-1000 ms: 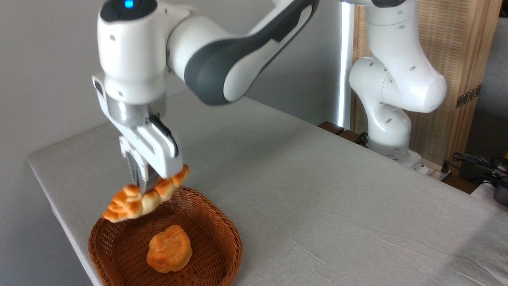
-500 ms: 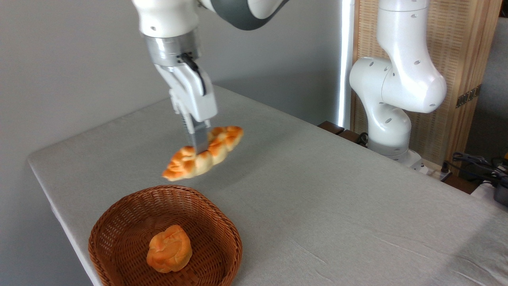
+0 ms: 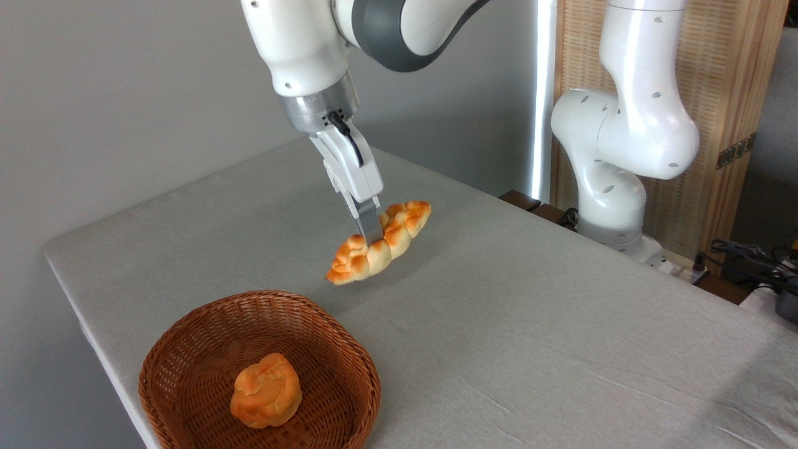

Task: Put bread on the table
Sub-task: 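Lower the roll onto the table beside the basket and release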

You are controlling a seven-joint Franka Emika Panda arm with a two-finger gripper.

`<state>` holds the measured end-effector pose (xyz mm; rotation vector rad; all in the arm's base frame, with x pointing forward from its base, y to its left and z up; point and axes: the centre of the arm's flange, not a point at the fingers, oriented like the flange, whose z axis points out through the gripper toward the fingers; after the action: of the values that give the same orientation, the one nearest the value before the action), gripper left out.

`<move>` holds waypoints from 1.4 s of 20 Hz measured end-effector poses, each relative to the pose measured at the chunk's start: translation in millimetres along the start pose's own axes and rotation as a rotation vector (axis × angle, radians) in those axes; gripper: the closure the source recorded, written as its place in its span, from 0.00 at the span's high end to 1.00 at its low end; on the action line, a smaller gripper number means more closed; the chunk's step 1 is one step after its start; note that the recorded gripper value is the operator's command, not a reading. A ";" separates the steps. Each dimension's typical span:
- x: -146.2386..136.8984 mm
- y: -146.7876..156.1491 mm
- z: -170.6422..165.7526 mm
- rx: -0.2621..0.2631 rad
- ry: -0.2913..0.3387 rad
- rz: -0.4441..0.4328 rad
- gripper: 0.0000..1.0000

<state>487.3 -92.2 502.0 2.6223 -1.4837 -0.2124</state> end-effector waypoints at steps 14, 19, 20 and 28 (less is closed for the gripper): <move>7.9 -3.9 17.1 0.015 -0.028 -0.187 0.99; 15.2 -3.4 26.4 0.004 -0.042 -0.189 1.00; 15.3 -3.3 26.5 0.004 -0.042 -0.189 1.00; 16.1 -4.5 18.1 0.021 -0.021 -0.190 1.00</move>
<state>496.0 -104.4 482.4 2.7862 -1.2484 -0.2445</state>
